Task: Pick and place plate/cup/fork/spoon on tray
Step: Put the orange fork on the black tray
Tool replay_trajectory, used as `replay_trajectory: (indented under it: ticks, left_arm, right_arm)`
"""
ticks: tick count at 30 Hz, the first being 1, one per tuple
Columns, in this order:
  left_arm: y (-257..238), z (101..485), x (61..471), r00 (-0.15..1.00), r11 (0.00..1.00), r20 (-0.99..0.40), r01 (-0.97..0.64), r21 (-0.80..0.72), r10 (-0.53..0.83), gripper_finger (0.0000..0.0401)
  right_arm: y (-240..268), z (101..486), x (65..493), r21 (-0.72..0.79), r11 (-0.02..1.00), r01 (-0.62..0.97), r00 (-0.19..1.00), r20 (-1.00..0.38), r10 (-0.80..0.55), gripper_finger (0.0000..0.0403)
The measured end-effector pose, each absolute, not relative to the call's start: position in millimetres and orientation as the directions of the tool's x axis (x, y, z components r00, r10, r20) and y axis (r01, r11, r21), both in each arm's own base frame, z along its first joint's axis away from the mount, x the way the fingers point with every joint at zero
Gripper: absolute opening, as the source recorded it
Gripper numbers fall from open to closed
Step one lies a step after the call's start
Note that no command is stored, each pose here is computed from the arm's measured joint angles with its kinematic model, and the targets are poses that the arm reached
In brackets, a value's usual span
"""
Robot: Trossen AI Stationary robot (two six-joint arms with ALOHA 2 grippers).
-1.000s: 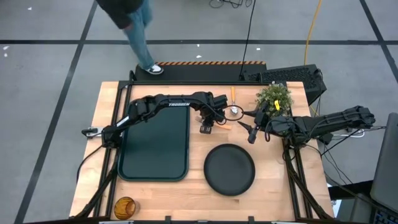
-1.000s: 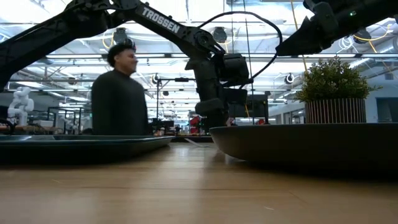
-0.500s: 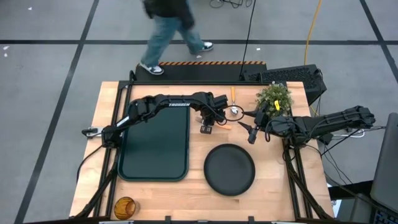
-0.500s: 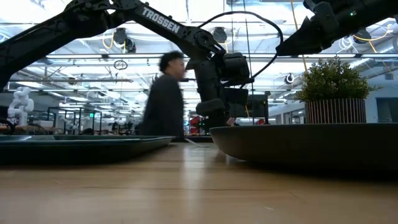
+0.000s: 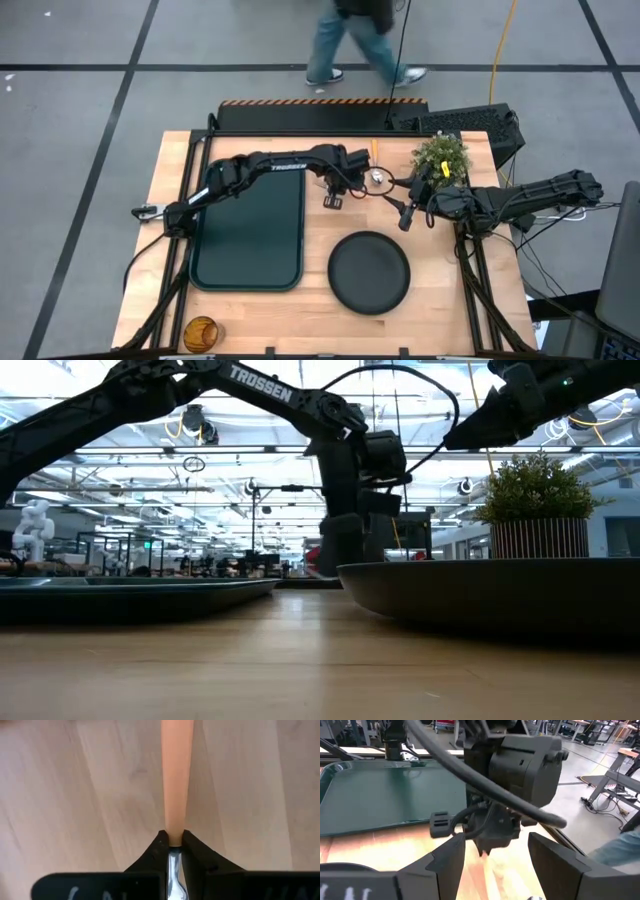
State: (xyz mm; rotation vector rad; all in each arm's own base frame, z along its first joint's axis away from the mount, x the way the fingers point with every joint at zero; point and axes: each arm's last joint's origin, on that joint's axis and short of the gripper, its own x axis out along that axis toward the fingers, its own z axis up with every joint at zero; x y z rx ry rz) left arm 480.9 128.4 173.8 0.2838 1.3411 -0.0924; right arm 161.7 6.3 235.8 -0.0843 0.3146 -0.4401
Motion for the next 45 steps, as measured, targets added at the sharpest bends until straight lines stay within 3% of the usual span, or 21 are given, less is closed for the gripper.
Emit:
replay_trajectory:
  ticks: [4,11,25,35,45]
  left_arm:
    - [132.4,183.1,477.5,0.209,0.965,-0.973,0.222,0.140,0.094,0.0025]
    - [141.4,184.2,459.1,0.059,0.978,-0.997,0.202,0.062,0.051,0.0025]
    - [168.9,219.3,437.1,0.093,0.996,-0.994,0.073,0.060,0.053,0.0025]
    - [165.5,225.7,406.1,0.000,1.000,-1.000,0.013,0.020,0.020,0.0025]
    - [147.5,244.6,345.7,0.114,0.991,-0.988,-0.093,0.093,0.104,0.0025]
  right_arm:
    - [6.3,235.5,161.6,-0.148,0.902,0.405,0.856,-0.284,-0.431,0.0212]
    - [6.0,231.2,159.9,-0.150,0.901,0.407,0.841,-0.323,-0.434,0.0212]
    - [5.5,225.2,157.2,-0.171,0.897,0.407,0.815,-0.376,-0.441,0.0212]
    - [5.0,219.3,153.9,-0.161,0.893,0.420,0.784,-0.430,-0.447,0.0212]
    - [4.3,218.4,152.9,-0.174,0.881,0.441,0.769,-0.432,-0.471,0.0212]
